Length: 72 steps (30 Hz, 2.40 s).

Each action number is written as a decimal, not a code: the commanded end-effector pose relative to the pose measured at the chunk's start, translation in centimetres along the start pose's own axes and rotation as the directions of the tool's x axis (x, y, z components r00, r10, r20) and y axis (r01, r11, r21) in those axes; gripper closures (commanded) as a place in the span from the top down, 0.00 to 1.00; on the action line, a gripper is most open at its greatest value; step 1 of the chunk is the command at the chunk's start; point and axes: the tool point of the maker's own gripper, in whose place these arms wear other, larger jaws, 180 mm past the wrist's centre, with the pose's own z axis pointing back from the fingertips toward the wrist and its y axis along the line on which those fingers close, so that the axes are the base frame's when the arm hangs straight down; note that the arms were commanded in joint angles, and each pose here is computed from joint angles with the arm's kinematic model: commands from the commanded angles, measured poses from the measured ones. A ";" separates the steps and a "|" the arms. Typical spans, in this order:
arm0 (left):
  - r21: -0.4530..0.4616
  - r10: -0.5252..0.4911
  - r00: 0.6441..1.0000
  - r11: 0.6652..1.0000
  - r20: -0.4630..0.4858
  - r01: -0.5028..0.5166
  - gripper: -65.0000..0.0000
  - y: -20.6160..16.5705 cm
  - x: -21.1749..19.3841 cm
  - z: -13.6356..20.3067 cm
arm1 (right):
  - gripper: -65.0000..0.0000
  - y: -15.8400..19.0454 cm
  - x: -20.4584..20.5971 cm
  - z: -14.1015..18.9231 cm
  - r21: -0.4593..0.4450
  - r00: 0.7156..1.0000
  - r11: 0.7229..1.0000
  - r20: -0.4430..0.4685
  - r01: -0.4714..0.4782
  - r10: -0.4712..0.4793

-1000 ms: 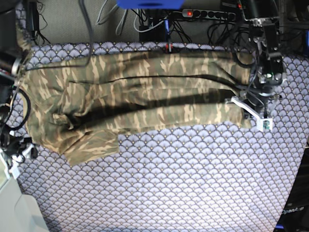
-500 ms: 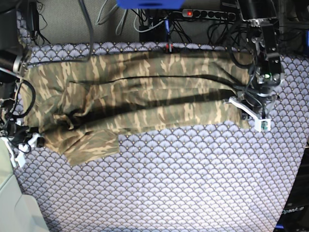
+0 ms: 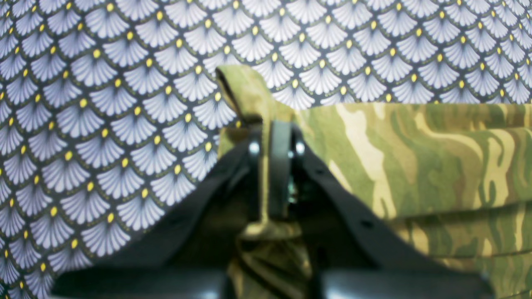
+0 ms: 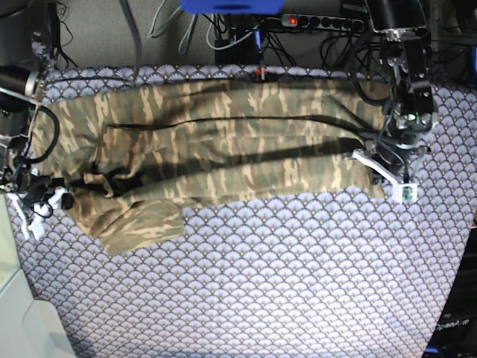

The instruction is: Fold the T-shirt properly

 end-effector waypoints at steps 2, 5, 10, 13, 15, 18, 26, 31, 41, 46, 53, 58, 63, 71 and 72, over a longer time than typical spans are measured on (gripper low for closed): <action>0.002 -0.006 0.998 1.000 0.056 0.006 0.01 0.1 1.8 0.1 | 0.45 -0.5 1.1 0.5 -0.009 1.000 1.000 0.018 -0.008 0.008; 0.002 -0.007 0.998 1.000 0.056 0.007 0.01 0.1 1.8 0.2 | 0.44 0.0 0.3 0.1 0.002 1.000 1.000 0.005 -0.004 0.004; 0.002 -0.008 0.998 1.000 0.056 0.008 0.01 0.1 1.7 0.3 | 0.36 0.5 -0.8 -0.2 0.010 1.000 1.000 -0.020 -0.021 0.021; 0.002 -0.008 0.999 1.000 0.053 0.008 0.01 0.1 1.6 0.3 | 0.14 1.5 -1.1 -0.7 0.028 0.995 0.996 -0.059 -0.084 0.085; 0.002 -0.009 0.999 1.000 0.053 0.009 0.01 0.1 1.6 0.3 | 0.01 2.0 -1.1 -0.9 0.035 0.991 0.993 -0.070 -0.113 0.115; 0.002 -0.010 0.998 1.000 0.054 0.010 0.01 0.1 1.7 0.3 | 0.00 2.2 0.8 -0.3 0.023 0.987 0.987 -0.026 -0.157 0.158; 0.001 -0.008 0.998 1.000 0.054 0.008 0.01 0.0 1.7 0.3 | 0.00 2.1 2.4 1.4 -0.017 0.974 0.974 0.024 -0.226 0.227; 0.001 -0.008 0.998 1.000 0.054 0.008 0.01 0.0 1.7 0.3 | 0.00 0.1 3.2 2.8 -0.062 0.985 0.986 0.063 -0.155 0.159; 0.000 -0.007 0.999 1.000 0.050 0.007 0.01 0.0 1.5 0.3 | 0.00 -3.0 2.8 4.7 -0.120 0.992 0.990 0.090 -0.072 0.083; -0.007 0.003 0.999 1.000 0.049 -0.003 0.01 -0.4 1.4 0.3 | 0.00 -3.1 1.3 6.5 -0.165 0.990 0.979 0.053 -0.120 0.130; -0.008 0.002 0.999 1.000 0.047 -0.002 0.01 -0.4 1.3 0.3 | 0.00 1.4 0.0 8.8 -0.183 0.961 0.951 0.077 -0.249 0.267; -0.010 -0.016 0.996 1.000 0.089 0.017 0.01 -0.8 2.5 1.4 | 0.00 3.5 -0.7 9.7 -0.182 0.949 0.940 0.074 -0.290 0.308; -0.007 -0.033 0.992 0.999 0.118 0.034 0.01 -1.0 3.8 2.5 | 0.00 4.6 -0.8 10.8 -0.192 0.934 0.926 0.085 -0.325 0.346; 0.000 -0.044 0.998 0.999 0.054 0.044 0.01 -0.6 2.8 2.7 | 0.00 3.3 -1.6 12.6 -0.240 0.938 0.920 0.083 -0.309 0.337; -0.002 -0.044 0.997 0.999 0.057 0.044 0.01 -0.8 2.9 2.8 | 0.00 3.0 -1.7 12.8 -0.249 0.941 0.922 0.085 -0.298 0.327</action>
